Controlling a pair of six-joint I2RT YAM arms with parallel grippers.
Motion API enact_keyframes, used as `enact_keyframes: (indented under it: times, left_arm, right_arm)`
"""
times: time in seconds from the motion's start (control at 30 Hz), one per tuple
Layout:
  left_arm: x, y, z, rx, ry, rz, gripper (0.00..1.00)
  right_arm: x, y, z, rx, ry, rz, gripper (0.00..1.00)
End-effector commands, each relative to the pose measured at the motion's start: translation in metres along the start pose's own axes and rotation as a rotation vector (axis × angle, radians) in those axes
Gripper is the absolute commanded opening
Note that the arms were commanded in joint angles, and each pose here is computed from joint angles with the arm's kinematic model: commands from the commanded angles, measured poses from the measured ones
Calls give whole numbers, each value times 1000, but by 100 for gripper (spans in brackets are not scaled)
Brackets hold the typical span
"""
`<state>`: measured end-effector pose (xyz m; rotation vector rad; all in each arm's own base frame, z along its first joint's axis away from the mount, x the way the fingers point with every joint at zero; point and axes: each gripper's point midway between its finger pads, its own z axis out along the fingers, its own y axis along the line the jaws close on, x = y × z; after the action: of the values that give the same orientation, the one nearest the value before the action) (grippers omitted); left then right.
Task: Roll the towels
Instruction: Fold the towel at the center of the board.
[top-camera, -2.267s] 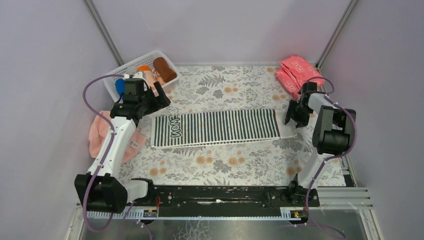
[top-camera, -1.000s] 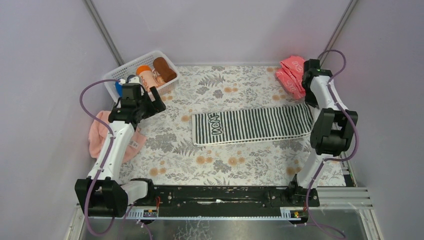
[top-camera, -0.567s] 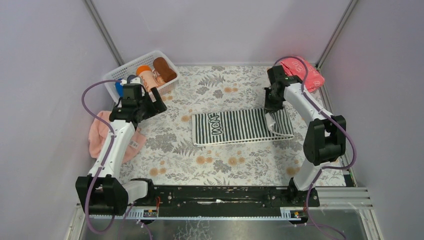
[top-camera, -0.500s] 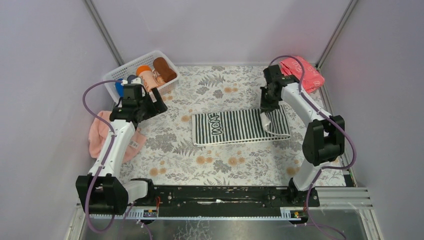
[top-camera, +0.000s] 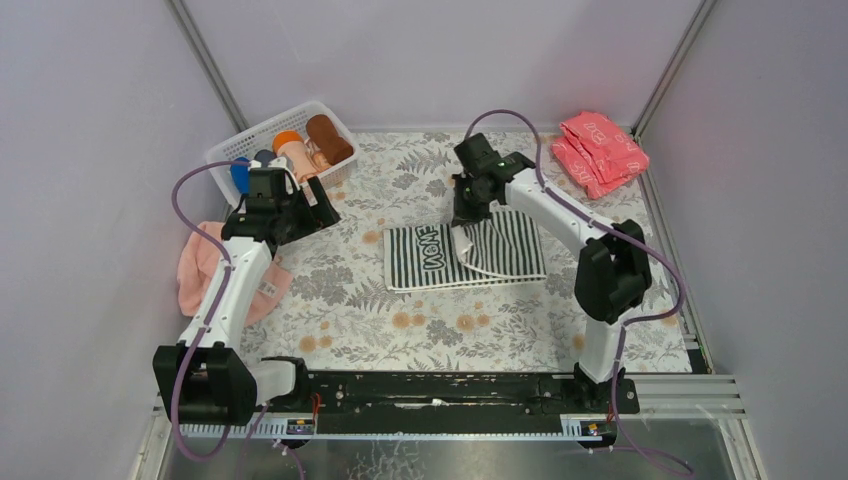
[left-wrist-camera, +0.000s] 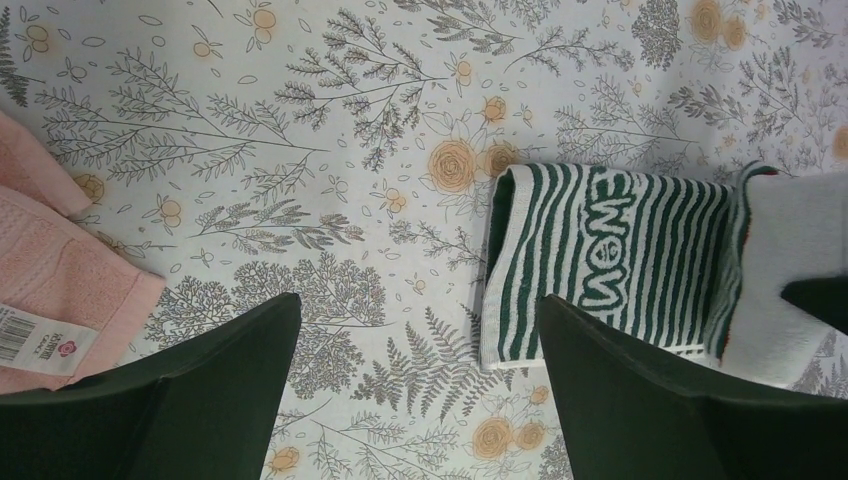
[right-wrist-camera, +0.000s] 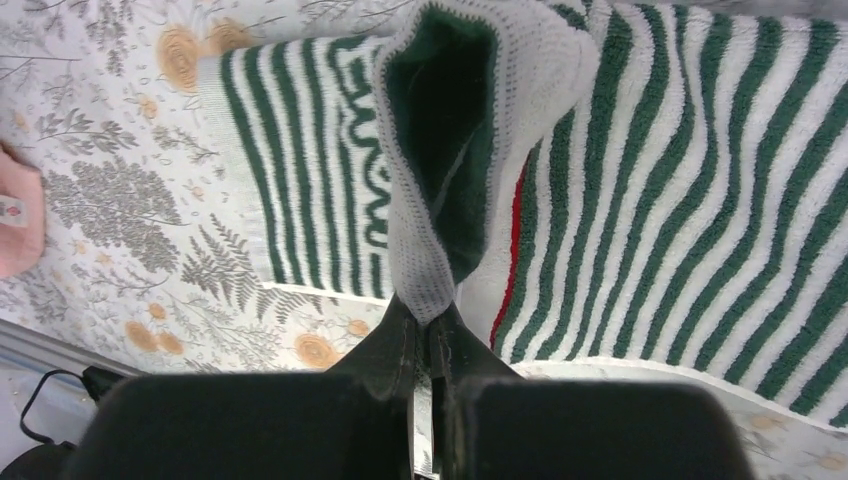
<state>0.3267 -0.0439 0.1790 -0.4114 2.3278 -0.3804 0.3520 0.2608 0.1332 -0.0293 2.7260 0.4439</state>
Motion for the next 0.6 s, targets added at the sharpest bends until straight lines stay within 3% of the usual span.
enact_keyframes:
  times: [0.0, 0.57]
  left_arm:
    - [2, 1, 4, 17, 6, 15, 88]
    - [5, 0, 7, 26, 25, 15, 88]
  right_arm:
    - [-12, 45, -2, -79, -52, 17, 2]
    - [30, 92, 42, -70, 53, -79, 5]
